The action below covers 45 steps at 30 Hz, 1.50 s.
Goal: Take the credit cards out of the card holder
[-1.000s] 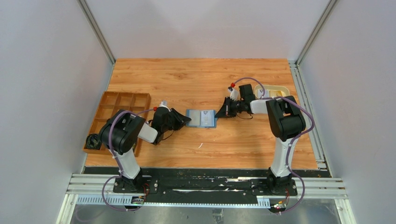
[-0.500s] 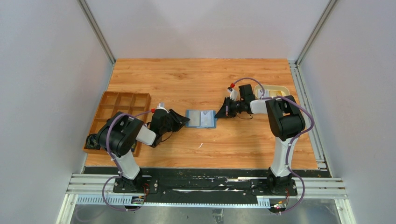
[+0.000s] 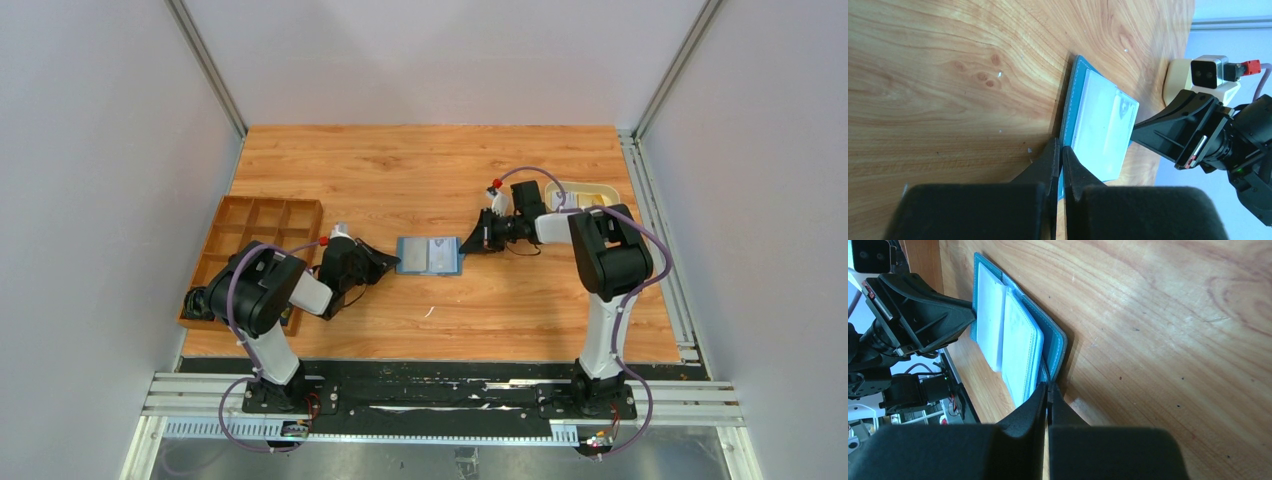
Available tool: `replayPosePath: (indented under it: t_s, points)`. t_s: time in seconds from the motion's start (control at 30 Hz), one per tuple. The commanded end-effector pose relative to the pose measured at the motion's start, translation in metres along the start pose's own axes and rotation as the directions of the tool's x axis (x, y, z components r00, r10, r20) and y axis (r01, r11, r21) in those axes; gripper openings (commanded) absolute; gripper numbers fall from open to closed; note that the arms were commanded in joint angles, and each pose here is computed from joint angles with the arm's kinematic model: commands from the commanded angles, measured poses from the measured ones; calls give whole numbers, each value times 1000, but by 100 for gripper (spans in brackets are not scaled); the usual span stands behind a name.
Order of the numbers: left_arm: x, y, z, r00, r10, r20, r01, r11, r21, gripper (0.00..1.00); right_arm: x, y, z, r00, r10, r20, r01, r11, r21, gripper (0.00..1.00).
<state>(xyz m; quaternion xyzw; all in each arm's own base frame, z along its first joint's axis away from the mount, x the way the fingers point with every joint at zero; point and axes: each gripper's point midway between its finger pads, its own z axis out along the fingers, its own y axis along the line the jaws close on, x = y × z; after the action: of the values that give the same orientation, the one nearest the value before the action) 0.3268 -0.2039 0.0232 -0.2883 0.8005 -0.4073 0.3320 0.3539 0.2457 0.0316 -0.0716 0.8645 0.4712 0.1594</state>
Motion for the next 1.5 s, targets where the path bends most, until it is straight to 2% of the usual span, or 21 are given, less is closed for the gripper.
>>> replayPosePath:
  t_s: [0.0, 0.1, 0.13, 0.2, 0.33, 0.5, 0.63, 0.87, 1.0, 1.47]
  points:
    - [-2, 4, 0, 1000, 4, 13, -4, 1000, 7, 0, -7, -4, 0, 1000, 2, -8, -2, 1000, 0, 0]
    - [-2, -3, -2, 1000, -3, 15, 2, 999, 39, 0, -24, 2, 0, 1000, -16, 10, 16, 1000, 6, 0]
    - [-2, -4, -3, 1000, -4, 16, 4, 999, 44, 0, -30, 4, 0, 1000, -26, 15, 26, 1000, 10, 4]
    - [-3, -5, -5, 1000, -6, 23, 5, 999, 48, 0, -46, 9, -2, 998, -51, 32, 50, 998, 30, 13]
    - [-9, 1, -13, 998, -8, 68, 7, 1000, 22, 0, -73, 22, -21, 992, -101, 78, 90, 987, 134, 40]
    - [-17, 12, -25, 991, -11, 137, 15, 1000, -23, 0, -73, 62, -48, 979, -158, 129, 126, 966, 224, 58]
    - [-20, 17, -31, 984, -3, 176, 12, 998, -54, 0, -47, 77, -38, 988, -128, 82, 106, 966, 237, 60]
    - [-13, 22, -31, 985, 16, 175, 2, 995, -99, 0, 3, 85, 18, 996, -73, -40, 80, 978, 191, 59]
    - [-9, 26, -31, 986, 17, 164, 1, 994, -112, 0, 11, 77, 37, 996, -49, -68, 62, 975, 215, 58]
    - [-5, 32, -30, 989, 26, 145, -7, 991, -132, 0, 22, 51, 48, 998, -9, -66, 27, 959, 282, 57]
